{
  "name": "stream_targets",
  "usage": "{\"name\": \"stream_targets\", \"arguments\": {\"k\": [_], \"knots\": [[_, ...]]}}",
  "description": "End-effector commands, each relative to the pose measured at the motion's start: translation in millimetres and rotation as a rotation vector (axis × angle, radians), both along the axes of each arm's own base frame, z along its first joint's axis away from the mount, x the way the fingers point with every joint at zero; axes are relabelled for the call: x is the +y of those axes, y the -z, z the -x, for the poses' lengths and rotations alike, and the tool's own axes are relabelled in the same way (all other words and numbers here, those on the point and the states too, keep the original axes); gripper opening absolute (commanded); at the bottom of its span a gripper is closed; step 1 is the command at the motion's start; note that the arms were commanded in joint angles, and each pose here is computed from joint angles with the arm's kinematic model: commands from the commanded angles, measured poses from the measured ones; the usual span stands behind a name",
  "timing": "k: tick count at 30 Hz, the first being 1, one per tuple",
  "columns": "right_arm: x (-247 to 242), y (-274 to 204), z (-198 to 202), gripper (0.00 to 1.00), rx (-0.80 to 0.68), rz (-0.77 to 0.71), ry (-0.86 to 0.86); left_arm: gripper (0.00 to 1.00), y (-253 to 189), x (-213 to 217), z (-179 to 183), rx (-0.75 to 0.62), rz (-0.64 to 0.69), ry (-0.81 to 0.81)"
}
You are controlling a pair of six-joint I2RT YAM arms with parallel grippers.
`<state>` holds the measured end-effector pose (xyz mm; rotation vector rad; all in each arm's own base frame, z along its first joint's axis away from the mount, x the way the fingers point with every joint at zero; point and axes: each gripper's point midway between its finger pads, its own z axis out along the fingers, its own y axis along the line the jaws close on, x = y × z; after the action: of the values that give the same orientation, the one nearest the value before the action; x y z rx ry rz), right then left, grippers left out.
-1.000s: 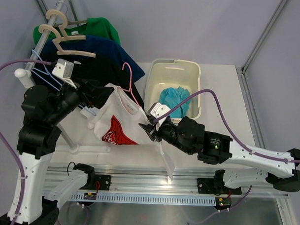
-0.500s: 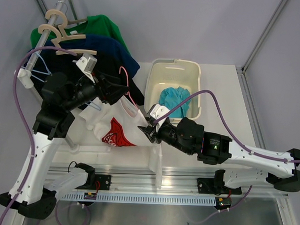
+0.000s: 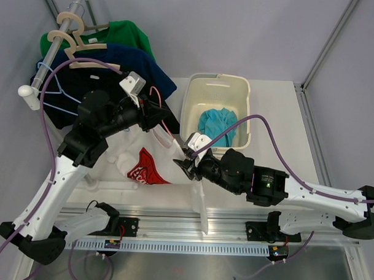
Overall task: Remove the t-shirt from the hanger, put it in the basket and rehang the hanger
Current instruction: Pick up the hanger from the clothesline, then remove the T-shirt from the hanger.
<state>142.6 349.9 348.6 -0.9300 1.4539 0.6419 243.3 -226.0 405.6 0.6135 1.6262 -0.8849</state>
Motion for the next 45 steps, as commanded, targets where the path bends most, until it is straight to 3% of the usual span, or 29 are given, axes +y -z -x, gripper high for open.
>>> {"name": "stream_targets", "arguments": {"k": [1, 4, 5, 7, 11, 12, 13, 16, 19, 23, 26, 28, 29, 32, 33, 37, 45], "knots": [[-9, -34, -3, 0.00, -0.028, -0.114, 0.030, 0.20, -11, 3, -4, -0.060, 0.012, -0.032], [-10, -32, -7, 0.00, -0.031, -0.109, 0.051, 0.26, -12, 6, -2, -0.068, 0.014, -0.042], [-10, -32, -6, 0.00, -0.031, -0.108, 0.052, 0.22, -11, 5, -1, -0.067, 0.015, -0.039], [-10, -32, -5, 0.00, -0.030, -0.108, 0.045, 0.00, -11, 5, 0, -0.065, 0.016, -0.035], [-17, -37, -6, 0.01, -0.022, -0.118, 0.058, 0.00, -16, 5, 6, -0.057, 0.040, -0.036], [-21, -34, -7, 0.09, -0.009, -0.101, 0.065, 0.00, -20, 8, 6, -0.061, 0.051, -0.055], [-28, -38, -11, 0.35, 0.011, -0.117, 0.088, 0.00, -27, 16, 5, -0.067, 0.071, -0.106], [-44, -35, -14, 0.64, 0.076, -0.101, 0.144, 0.00, -46, 29, 5, -0.078, 0.115, -0.183], [-54, -22, -6, 0.80, 0.149, -0.078, 0.142, 0.00, -66, 35, 9, -0.072, 0.132, -0.205], [-65, -4, -3, 0.82, 0.195, -0.060, 0.164, 0.00, -75, 45, 6, -0.076, 0.150, -0.272], [-75, -1, -3, 0.81, 0.205, -0.067, 0.180, 0.00, -76, 53, 1, -0.064, 0.154, -0.326], [-80, -1, -1, 0.74, 0.214, -0.076, 0.183, 0.00, -77, 55, -3, -0.044, 0.175, -0.354], [-83, 2, -1, 0.55, 0.220, -0.070, 0.188, 0.00, -79, 54, -3, -0.040, 0.183, -0.352], [-94, 8, -5, 0.24, 0.227, -0.083, 0.238, 0.00, -85, 52, -3, -0.029, 0.204, -0.346], [-103, 8, -12, 0.00, 0.222, -0.097, 0.297, 0.00, -87, 52, -4, -0.028, 0.210, -0.350], [-142, 3, -27, 0.00, 0.203, -0.152, 0.474, 0.00, -101, 40, -4, -0.020, 0.240, -0.309], [-194, -6, -25, 0.00, 0.208, -0.299, 0.559, 0.00, -126, 9, 6, -0.017, 0.281, -0.225]]}}
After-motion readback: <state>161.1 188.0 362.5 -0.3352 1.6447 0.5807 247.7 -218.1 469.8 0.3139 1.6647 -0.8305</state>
